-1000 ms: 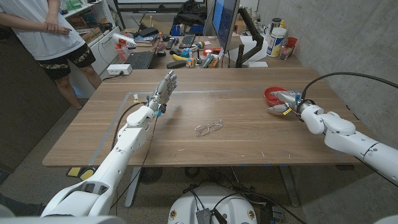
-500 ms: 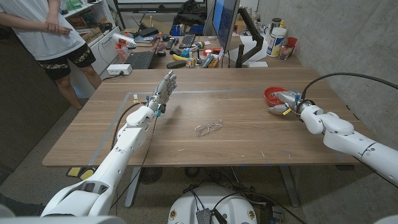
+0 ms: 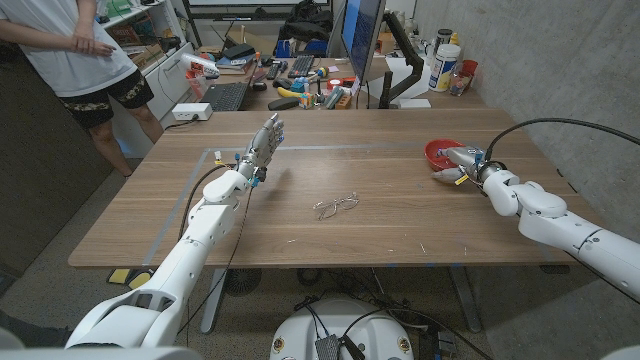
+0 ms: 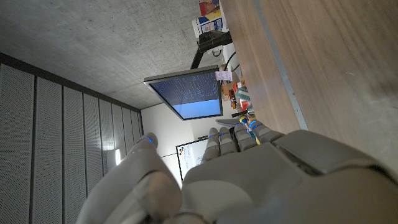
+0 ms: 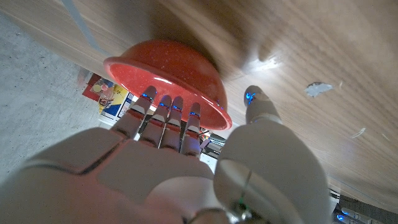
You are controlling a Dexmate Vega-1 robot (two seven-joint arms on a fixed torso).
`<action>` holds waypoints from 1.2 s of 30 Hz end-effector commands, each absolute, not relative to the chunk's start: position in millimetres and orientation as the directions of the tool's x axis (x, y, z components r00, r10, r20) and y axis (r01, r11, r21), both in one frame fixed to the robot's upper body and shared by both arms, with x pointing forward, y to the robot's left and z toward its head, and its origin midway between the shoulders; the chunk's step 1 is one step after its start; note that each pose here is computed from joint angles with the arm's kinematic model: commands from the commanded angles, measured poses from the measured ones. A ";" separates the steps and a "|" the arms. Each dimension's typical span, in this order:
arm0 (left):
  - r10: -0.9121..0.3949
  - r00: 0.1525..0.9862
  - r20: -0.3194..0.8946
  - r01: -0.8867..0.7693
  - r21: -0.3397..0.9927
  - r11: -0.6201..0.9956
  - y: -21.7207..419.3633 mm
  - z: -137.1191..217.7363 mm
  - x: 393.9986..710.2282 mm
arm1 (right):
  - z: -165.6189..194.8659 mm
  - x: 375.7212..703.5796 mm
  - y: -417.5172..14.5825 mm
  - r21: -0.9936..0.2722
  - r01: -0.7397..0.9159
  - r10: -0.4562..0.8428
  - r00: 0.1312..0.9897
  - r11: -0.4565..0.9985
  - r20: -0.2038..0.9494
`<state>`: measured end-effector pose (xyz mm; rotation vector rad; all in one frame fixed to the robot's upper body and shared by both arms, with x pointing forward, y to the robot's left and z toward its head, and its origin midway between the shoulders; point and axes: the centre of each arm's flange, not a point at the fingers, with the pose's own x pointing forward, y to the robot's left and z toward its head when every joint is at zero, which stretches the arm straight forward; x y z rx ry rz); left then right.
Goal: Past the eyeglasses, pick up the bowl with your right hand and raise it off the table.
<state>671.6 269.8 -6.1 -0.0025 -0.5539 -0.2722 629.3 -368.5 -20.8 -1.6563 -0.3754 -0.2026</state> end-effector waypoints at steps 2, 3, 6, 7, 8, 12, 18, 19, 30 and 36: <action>-0.254 0.818 0.516 0.254 0.073 0.964 268.7 -5.1 672.5 | -25.0 633.9 -372.6 -0.929 0.364 0.111 0.928 -0.064 0.356; -0.254 0.818 0.515 0.254 0.072 0.965 268.6 -5.2 672.7 | -25.3 634.2 -372.8 -0.929 0.365 0.105 0.928 -0.062 0.358; -0.254 0.819 0.514 0.254 0.071 0.965 268.4 -5.6 673.1 | -26.5 634.8 -373.8 -0.926 0.373 0.105 0.925 -0.054 0.366; -0.253 0.819 0.514 0.254 0.071 0.965 268.3 -5.7 673.2 | -26.8 635.1 -374.1 -0.925 0.376 0.102 0.924 -0.051 0.369; -0.254 0.820 0.514 0.255 0.070 0.965 268.1 -5.8 673.4 | -27.1 635.3 -374.3 -0.925 0.377 0.104 0.923 -0.047 0.371; -0.253 0.820 0.513 0.254 0.070 0.965 267.8 -6.2 673.9 | -28.2 636.1 -374.9 -0.922 0.387 0.106 0.919 -0.037 0.381; -0.252 0.821 0.512 0.254 0.067 0.965 267.2 -6.9 673.9 | -27.8 636.7 -375.8 -0.918 0.396 0.105 0.914 -0.030 0.391; -0.252 0.821 0.512 0.254 0.067 0.965 267.2 -7.0 673.8 | -27.6 636.7 -376.0 -0.916 0.400 0.106 0.912 -0.030 0.395; -0.252 0.822 0.511 0.255 0.067 0.965 265.4 -7.7 674.0 | -26.2 636.0 -376.6 -0.904 0.427 0.104 0.900 -0.020 0.423; -0.254 0.822 0.509 0.256 0.067 0.964 263.3 -8.3 674.7 | -25.9 635.4 -377.9 -0.898 0.439 0.106 0.894 -0.015 0.435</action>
